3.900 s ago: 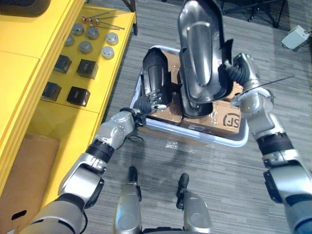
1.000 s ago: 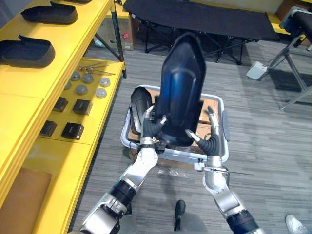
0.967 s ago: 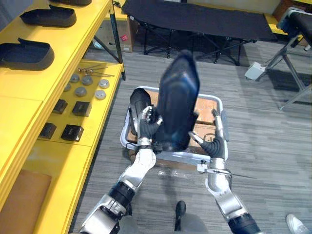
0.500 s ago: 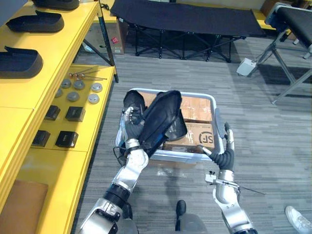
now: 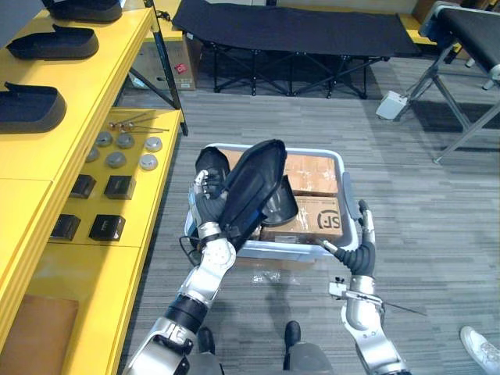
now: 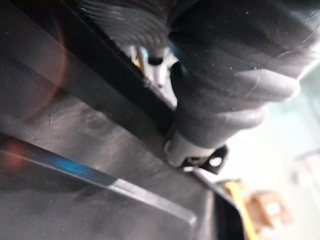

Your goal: Walk over and take plastic housings, then place them on the shelf

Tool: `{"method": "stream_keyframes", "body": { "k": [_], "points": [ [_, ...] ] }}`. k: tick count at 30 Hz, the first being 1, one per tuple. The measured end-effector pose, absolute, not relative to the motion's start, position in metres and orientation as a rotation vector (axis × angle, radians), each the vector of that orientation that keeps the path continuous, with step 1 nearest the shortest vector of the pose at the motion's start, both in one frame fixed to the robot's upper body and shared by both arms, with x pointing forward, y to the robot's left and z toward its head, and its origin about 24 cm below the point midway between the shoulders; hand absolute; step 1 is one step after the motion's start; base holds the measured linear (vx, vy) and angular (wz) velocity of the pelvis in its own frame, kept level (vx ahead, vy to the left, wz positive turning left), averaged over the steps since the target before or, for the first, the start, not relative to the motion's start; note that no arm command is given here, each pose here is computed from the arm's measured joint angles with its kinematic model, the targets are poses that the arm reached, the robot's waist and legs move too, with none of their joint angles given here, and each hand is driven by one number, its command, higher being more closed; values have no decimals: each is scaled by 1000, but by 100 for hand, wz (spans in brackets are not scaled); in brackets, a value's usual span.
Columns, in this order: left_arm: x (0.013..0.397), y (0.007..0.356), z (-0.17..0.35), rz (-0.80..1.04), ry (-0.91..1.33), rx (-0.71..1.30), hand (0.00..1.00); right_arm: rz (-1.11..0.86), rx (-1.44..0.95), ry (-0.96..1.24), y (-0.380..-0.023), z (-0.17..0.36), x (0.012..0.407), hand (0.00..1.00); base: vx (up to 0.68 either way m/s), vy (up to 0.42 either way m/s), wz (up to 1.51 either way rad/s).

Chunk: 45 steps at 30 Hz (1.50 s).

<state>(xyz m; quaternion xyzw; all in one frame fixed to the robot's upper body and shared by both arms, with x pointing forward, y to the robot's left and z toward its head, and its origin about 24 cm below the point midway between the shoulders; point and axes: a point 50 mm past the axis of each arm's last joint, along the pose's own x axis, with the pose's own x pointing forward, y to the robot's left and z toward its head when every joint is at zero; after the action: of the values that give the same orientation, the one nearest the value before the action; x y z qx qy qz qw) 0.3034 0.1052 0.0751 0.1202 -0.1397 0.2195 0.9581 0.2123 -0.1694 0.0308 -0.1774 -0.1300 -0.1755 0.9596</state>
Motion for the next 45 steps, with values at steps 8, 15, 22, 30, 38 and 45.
{"method": "stream_keyframes", "body": {
  "k": [8,15,22,30,38,45],
  "points": [
    [304,102,83,418,-268,14,100,-411,-337,-176,-180,23,209,0,0,0,-1],
    [304,92,82,360,-188,-251,100,-414,-303,-95,-182,12,203,0,0,0,-1],
    [306,91,76,299,-97,-536,100,-406,-290,-52,-177,8,203,0,0,0,0],
    [306,95,53,267,30,-727,100,-409,-277,-47,-175,8,203,0,0,0,0],
    [305,96,39,273,116,-900,100,-406,-275,-38,-174,6,203,0,0,0,0],
    [304,97,27,300,187,-1029,100,-403,-277,-29,-173,4,203,0,0,0,0]
  ]
}}
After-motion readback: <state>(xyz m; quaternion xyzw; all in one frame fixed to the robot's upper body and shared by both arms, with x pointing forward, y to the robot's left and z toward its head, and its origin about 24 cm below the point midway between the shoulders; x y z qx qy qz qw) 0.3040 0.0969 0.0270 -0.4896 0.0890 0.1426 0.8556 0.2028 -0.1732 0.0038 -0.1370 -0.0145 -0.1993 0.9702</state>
